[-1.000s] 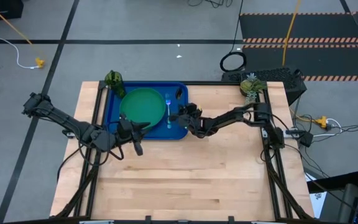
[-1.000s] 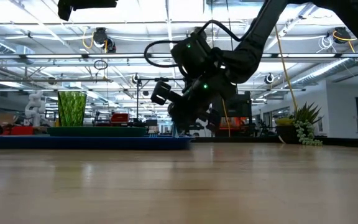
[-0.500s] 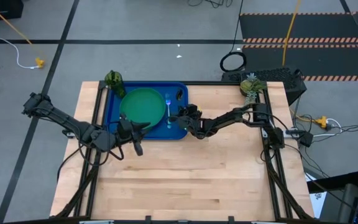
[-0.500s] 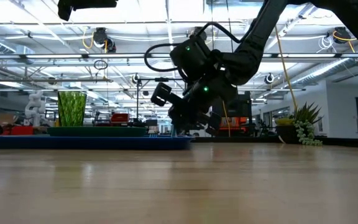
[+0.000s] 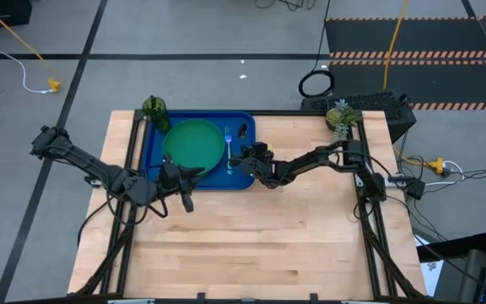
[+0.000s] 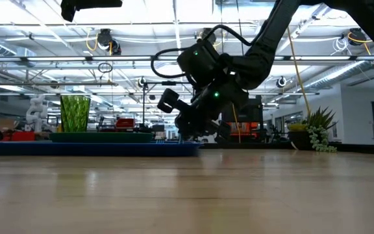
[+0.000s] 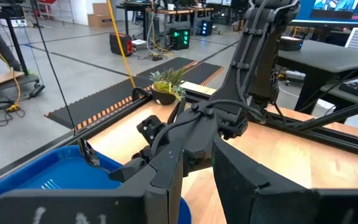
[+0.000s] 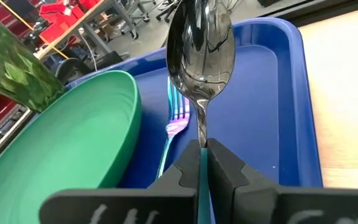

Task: Pick and place plate/cup/fork/spoon on tray
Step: Put the blue spoon on the blue food tray

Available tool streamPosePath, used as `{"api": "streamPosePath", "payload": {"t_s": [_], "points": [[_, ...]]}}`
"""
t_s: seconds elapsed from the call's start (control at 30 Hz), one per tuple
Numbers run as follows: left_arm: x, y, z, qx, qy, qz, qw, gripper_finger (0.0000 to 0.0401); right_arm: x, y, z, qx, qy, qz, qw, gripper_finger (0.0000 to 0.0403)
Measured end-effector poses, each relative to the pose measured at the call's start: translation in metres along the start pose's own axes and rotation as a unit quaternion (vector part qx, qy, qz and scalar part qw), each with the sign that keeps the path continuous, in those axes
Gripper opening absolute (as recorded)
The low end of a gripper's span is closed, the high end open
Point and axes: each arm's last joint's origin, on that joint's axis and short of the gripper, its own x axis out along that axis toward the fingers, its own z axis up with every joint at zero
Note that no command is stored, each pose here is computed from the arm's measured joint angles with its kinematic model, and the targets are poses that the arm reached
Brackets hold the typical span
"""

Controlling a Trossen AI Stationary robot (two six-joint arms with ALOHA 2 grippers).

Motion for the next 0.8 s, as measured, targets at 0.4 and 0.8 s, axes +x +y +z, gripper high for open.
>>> {"api": "streamPosePath", "payload": {"t_s": [0.4, 0.8], "points": [[0.0000, 0.0000, 0.0000, -0.002, 0.000, 0.000, 1.000, 0.0088, -0.0002, -0.0027, -0.0019, -0.007, 0.008, -0.010, 1.000, 0.0015], [0.0000, -0.0002, 0.0000, -0.005, 0.001, -0.004, 1.000, 0.0088, 0.0014, -0.0036, -0.0006, 0.021, 0.008, -0.012, 1.000, 0.0017]]}}
